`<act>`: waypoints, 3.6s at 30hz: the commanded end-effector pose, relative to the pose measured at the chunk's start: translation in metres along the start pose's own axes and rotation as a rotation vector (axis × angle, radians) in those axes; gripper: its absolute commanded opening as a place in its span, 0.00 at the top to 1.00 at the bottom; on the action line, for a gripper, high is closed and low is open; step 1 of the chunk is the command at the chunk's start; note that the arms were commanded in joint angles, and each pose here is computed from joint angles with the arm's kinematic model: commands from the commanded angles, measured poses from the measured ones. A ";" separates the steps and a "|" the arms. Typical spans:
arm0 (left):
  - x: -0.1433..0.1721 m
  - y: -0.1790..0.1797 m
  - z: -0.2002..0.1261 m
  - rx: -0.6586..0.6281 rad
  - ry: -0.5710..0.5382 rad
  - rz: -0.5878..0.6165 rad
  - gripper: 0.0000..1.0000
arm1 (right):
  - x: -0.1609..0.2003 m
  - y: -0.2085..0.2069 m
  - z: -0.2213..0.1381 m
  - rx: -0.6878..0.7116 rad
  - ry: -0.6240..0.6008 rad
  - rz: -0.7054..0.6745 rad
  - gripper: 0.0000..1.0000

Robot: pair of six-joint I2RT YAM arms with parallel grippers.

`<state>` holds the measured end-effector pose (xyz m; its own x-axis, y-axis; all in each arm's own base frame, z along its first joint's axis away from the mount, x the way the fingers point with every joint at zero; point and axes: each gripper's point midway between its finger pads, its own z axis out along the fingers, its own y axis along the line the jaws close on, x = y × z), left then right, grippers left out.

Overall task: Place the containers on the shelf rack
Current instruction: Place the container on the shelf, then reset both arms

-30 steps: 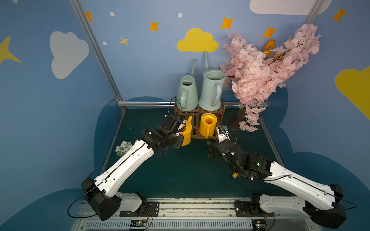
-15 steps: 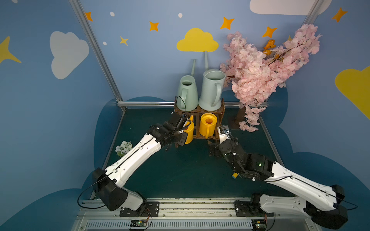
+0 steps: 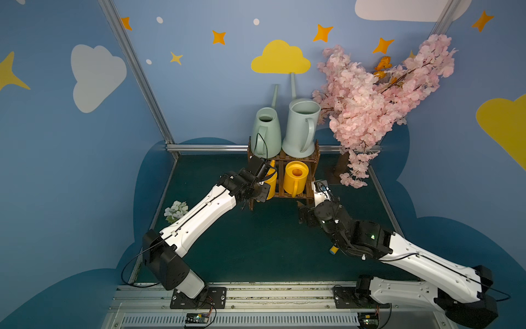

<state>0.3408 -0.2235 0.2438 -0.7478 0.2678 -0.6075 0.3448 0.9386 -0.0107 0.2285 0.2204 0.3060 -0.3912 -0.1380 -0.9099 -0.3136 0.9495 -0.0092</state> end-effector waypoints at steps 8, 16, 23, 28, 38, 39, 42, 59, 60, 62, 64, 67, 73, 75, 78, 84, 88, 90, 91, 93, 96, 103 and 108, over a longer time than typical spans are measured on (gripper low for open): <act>-0.017 -0.005 0.010 -0.009 -0.005 -0.058 0.96 | -0.001 -0.010 -0.004 0.019 -0.029 0.019 0.03; -0.018 -0.009 0.021 -0.007 0.022 -0.097 0.90 | 0.000 -0.013 -0.003 0.025 -0.025 0.019 0.03; -0.016 -0.013 0.032 -0.003 0.055 -0.114 0.81 | 0.002 -0.015 -0.002 0.029 -0.023 0.024 0.03; -0.015 -0.017 0.034 0.010 0.073 -0.128 0.67 | 0.004 -0.017 -0.002 0.033 -0.022 0.026 0.03; -0.006 -0.027 0.025 0.084 0.096 -0.149 0.52 | 0.004 -0.023 -0.003 0.050 -0.031 0.042 0.03; -0.005 -0.029 0.025 0.101 0.101 -0.153 0.51 | 0.004 -0.023 -0.002 0.049 -0.031 0.043 0.03; -0.004 -0.036 0.025 0.137 0.112 -0.156 0.51 | 0.005 -0.021 -0.001 0.047 -0.027 0.042 0.03; 0.002 -0.014 -0.029 0.151 -0.031 -0.017 0.22 | 0.001 -0.043 0.000 0.097 -0.042 0.074 0.03; 0.003 -0.009 -0.037 0.153 -0.054 0.002 0.18 | -0.001 -0.049 0.001 0.110 -0.042 0.087 0.03; 0.006 0.008 -0.048 0.143 -0.090 0.028 0.06 | -0.003 -0.061 0.006 0.138 -0.040 0.108 0.02; 0.011 0.030 -0.054 0.115 -0.108 0.035 0.00 | -0.003 -0.078 0.014 0.179 -0.033 0.135 0.03; 0.018 0.073 -0.055 0.020 -0.129 0.003 0.00 | 0.003 -0.107 0.028 0.246 -0.018 0.170 0.03; 0.030 0.135 -0.037 -0.068 -0.278 -0.035 0.00 | 0.035 -0.176 0.050 0.417 -0.007 0.254 0.02; 0.033 0.145 -0.023 -0.089 -0.333 -0.013 0.00 | 0.049 -0.197 0.055 0.466 -0.013 0.285 0.02; 0.046 0.156 0.013 -0.107 -0.372 0.008 0.00 | 0.074 -0.227 0.059 0.540 -0.004 0.332 0.02; 0.069 0.168 0.082 -0.144 -0.387 0.064 0.00 | 0.115 -0.254 0.074 0.610 -0.007 0.278 0.02; 0.083 0.177 0.117 -0.173 -0.381 0.039 0.00 | 0.132 -0.262 0.084 0.624 -0.026 0.228 0.02; 0.085 0.174 0.126 -0.165 -0.415 0.053 0.00 | 0.141 -0.265 0.091 0.623 -0.025 0.232 0.02; 0.086 0.176 0.126 -0.175 -0.417 0.045 0.00 | 0.144 -0.266 0.096 0.617 -0.016 0.214 0.02; 0.090 0.180 0.125 -0.185 -0.402 0.014 0.00 | 0.151 -0.265 0.105 0.595 -0.002 0.183 0.02; 0.093 0.181 0.118 -0.167 -0.463 0.002 0.00 | 0.149 -0.268 0.116 0.602 -0.039 0.204 0.02; 0.105 0.175 0.115 -0.152 -0.568 0.021 0.00 | 0.147 -0.265 0.139 0.561 0.000 0.065 0.02; 0.104 0.176 0.115 -0.151 -0.571 0.018 0.00 | 0.161 -0.273 0.156 0.563 -0.042 0.103 0.02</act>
<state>0.3800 -0.0527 0.0673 -0.3899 0.1809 -0.9029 0.2351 0.9676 0.0924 0.3766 -0.0176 0.0866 -0.4450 -0.0431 -0.8945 0.2363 0.9578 -0.1636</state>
